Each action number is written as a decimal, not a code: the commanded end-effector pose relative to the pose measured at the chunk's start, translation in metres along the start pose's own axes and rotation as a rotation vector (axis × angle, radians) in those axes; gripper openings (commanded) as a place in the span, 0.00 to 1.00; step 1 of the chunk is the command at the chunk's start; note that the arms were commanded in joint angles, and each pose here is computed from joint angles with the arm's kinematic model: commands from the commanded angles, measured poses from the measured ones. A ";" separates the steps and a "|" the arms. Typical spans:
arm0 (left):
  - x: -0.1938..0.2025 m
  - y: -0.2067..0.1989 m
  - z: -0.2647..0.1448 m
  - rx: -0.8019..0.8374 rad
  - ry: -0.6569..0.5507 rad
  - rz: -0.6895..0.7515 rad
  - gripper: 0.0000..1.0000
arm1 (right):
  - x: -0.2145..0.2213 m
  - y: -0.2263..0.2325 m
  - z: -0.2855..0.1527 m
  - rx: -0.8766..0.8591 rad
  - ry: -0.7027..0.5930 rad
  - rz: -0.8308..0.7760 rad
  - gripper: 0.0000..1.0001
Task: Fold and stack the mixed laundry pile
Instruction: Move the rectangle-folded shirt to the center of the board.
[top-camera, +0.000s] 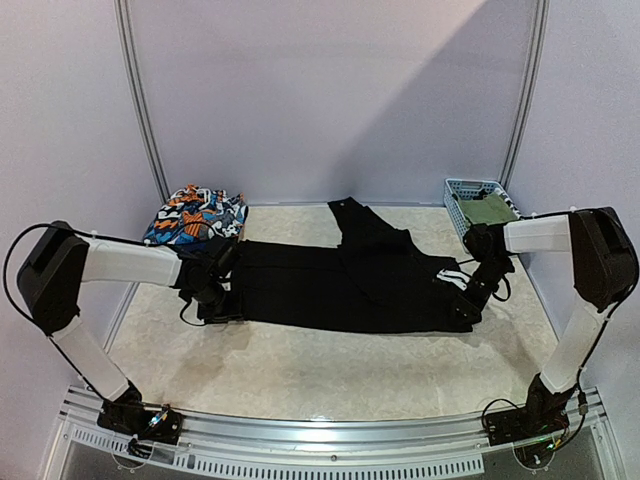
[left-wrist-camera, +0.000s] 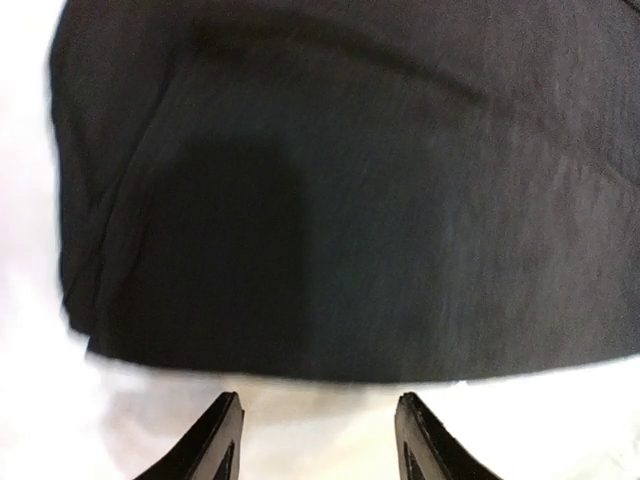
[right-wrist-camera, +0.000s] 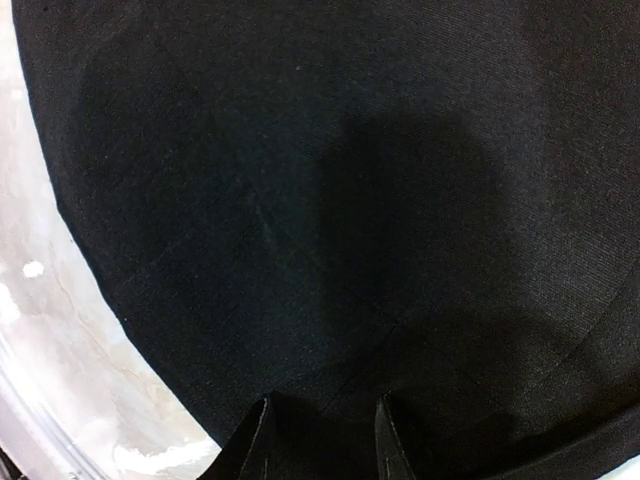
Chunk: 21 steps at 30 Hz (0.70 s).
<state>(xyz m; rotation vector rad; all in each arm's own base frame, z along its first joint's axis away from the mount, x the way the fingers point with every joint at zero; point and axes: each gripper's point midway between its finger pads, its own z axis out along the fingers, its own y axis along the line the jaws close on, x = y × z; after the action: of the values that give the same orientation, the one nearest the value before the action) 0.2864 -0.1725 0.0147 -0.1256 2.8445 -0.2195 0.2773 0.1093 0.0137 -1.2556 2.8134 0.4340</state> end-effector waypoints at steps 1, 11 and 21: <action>-0.019 0.012 -0.048 0.011 -0.119 -0.097 0.57 | 0.022 -0.020 0.024 0.099 0.079 -0.025 0.35; -0.023 0.051 -0.035 0.038 -0.114 -0.332 0.60 | 0.021 -0.023 0.021 0.132 0.053 -0.033 0.36; -0.029 0.047 -0.006 0.112 -0.041 -0.336 0.50 | 0.020 -0.021 0.022 0.122 0.051 -0.043 0.36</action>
<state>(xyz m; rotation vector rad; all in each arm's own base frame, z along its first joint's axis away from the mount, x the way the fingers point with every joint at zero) 0.2988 -0.1156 0.0252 -0.5854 2.7525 -0.3504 0.2859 0.1051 0.0126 -1.2831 2.7250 0.3366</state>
